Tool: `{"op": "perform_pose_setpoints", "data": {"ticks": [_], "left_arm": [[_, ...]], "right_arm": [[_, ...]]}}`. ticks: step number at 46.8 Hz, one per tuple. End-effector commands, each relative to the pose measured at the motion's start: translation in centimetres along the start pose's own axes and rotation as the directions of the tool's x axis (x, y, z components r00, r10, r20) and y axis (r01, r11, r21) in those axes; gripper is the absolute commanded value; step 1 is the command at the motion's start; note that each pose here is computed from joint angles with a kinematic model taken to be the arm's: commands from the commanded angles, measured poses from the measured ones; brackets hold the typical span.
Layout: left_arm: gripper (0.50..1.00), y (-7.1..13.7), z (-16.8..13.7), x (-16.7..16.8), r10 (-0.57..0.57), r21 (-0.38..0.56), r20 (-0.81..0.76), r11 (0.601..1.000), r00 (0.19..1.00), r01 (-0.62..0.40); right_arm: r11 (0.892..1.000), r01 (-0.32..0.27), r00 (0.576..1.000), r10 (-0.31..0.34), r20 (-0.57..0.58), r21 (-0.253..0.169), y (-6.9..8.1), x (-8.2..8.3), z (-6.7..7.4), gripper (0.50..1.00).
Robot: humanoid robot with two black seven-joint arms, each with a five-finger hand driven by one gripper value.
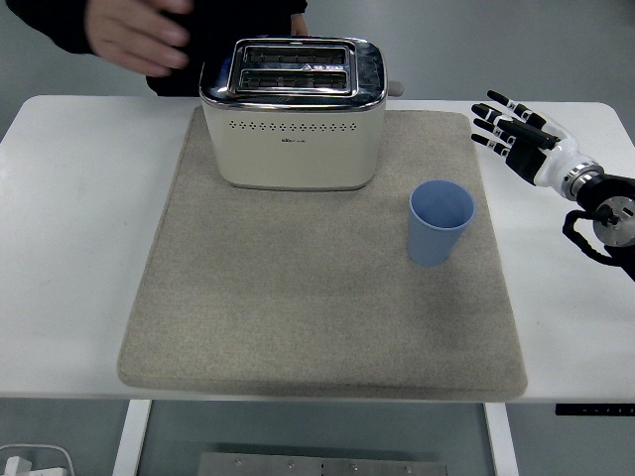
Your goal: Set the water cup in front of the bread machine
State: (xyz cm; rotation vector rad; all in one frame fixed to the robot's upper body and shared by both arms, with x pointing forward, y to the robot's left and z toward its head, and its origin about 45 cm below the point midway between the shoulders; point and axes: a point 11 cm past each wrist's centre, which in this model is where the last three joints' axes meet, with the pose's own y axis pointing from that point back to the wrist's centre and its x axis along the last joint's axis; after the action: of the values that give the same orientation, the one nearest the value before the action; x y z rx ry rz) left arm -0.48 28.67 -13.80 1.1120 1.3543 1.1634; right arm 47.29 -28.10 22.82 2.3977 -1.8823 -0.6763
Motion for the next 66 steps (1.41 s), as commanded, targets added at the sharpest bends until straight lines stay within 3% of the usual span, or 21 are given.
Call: {"op": "perform_pose_setpoints", "data": {"ticks": [1, 19, 29, 34, 47, 57, 66], "left_arm": [[1.000, 0.0, 0.0, 0.0, -0.001, 0.000, 0.000, 1.000, 1.000, 0.001], [1.000, 0.0, 0.1, 0.0, -0.001, -0.002, 0.001, 1.000, 1.000, 0.001], [1.000, 0.0, 0.0, 0.0, -0.001, -0.001, 0.000, 1.000, 1.000, 0.001], [1.000, 0.0, 0.1, 0.0, -0.001, -0.002, 0.001, 1.000, 1.000, 0.001], [1.000, 0.0, 0.1, -0.1, -0.002, -0.002, 0.004, 1.000, 1.000, 0.002], [1.000, 0.0, 0.3, -0.1, -0.004, -0.006, 0.006, 1.000, 1.000, 0.004], [1.000, 0.1, 0.9, -0.2, -0.005, -0.013, 0.009, 1.000, 1.000, 0.005]], "right_arm": [[1.000, 0.000, 1.000, 0.000, -0.001, 0.001, 0.0, 0.0, 0.0, 0.926], [1.000, 0.003, 1.000, -0.003, 0.002, -0.001, 0.0, 0.0, 0.1, 0.928], [0.997, 0.075, 0.997, -0.075, -0.001, 0.000, 0.8, 0.5, -0.2, 0.928], [0.996, 0.092, 0.996, -0.092, -0.018, -0.001, 1.8, 2.0, -0.5, 0.928], [0.985, 0.162, 0.980, -0.168, -0.105, -0.062, 5.5, 6.0, 0.3, 0.928], [0.984, 0.177, 0.964, -0.180, -0.196, -0.033, 7.6, 8.2, -1.3, 0.928], [0.977, 0.210, 0.933, -0.194, -0.303, 0.022, 9.3, 8.9, -2.5, 0.928]]}}
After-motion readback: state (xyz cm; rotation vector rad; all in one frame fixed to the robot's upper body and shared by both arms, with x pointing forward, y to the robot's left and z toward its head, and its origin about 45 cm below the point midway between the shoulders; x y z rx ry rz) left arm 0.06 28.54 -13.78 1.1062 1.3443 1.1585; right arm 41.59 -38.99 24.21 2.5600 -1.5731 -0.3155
